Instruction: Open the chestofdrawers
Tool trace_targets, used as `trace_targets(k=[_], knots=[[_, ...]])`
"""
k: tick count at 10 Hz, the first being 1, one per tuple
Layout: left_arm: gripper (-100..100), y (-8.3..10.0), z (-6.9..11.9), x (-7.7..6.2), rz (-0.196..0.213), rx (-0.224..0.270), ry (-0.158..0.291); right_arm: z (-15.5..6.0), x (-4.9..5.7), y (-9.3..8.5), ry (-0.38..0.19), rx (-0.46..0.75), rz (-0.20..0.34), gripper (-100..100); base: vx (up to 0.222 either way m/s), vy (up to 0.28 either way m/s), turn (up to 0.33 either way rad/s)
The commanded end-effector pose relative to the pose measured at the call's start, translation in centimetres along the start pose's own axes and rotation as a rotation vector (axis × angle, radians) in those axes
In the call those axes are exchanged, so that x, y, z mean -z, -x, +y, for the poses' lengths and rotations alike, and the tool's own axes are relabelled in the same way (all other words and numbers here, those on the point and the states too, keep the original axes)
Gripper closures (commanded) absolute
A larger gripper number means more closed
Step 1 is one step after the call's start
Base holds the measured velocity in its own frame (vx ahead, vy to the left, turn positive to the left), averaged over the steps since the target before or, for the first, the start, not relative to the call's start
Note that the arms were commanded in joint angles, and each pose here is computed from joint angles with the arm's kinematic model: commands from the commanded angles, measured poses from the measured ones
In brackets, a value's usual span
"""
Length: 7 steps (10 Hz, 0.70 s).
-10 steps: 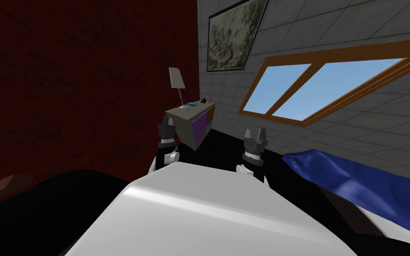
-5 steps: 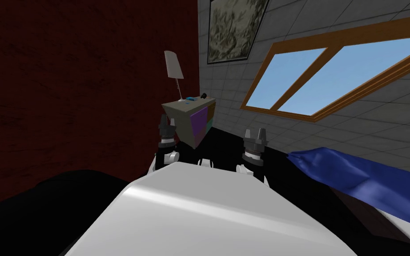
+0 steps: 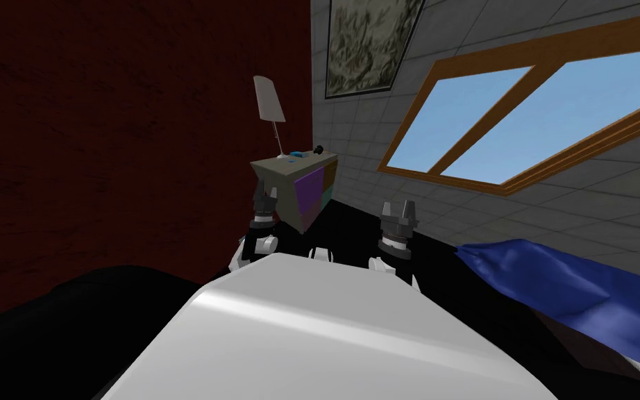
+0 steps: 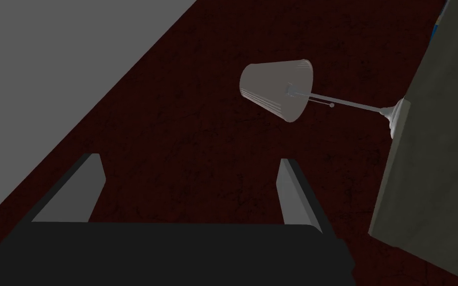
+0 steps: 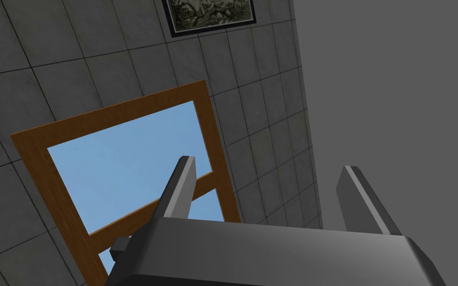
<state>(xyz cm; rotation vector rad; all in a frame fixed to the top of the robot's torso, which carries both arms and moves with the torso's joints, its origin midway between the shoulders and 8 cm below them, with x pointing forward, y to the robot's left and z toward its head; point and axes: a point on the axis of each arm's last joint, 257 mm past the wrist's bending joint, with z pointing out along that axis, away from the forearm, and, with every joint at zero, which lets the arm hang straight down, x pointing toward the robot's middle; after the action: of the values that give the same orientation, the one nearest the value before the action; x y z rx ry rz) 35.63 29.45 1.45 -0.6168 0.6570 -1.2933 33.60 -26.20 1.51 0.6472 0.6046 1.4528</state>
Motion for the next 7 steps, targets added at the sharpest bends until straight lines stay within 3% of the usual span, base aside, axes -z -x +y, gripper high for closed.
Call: trace_targets(k=[1,5,7], knots=[[-100,0.3,2.6,0.0,0.015,0.03,0.039,0.0,0.0,0.0,0.0,0.0,0.0,0,0.136,-0.137,0.097],[-100,1.6,6.7,-0.4,0.002,0.094,0.095,0.0,0.0,0.0,0.0,0.0,0.0,0,0.173,-0.181,0.124],[-100,2.2,8.3,-0.2,-0.009,0.111,0.121,0.0,0.0,0.0,0.0,0.0,0.0,0,0.089,-0.108,0.074]])
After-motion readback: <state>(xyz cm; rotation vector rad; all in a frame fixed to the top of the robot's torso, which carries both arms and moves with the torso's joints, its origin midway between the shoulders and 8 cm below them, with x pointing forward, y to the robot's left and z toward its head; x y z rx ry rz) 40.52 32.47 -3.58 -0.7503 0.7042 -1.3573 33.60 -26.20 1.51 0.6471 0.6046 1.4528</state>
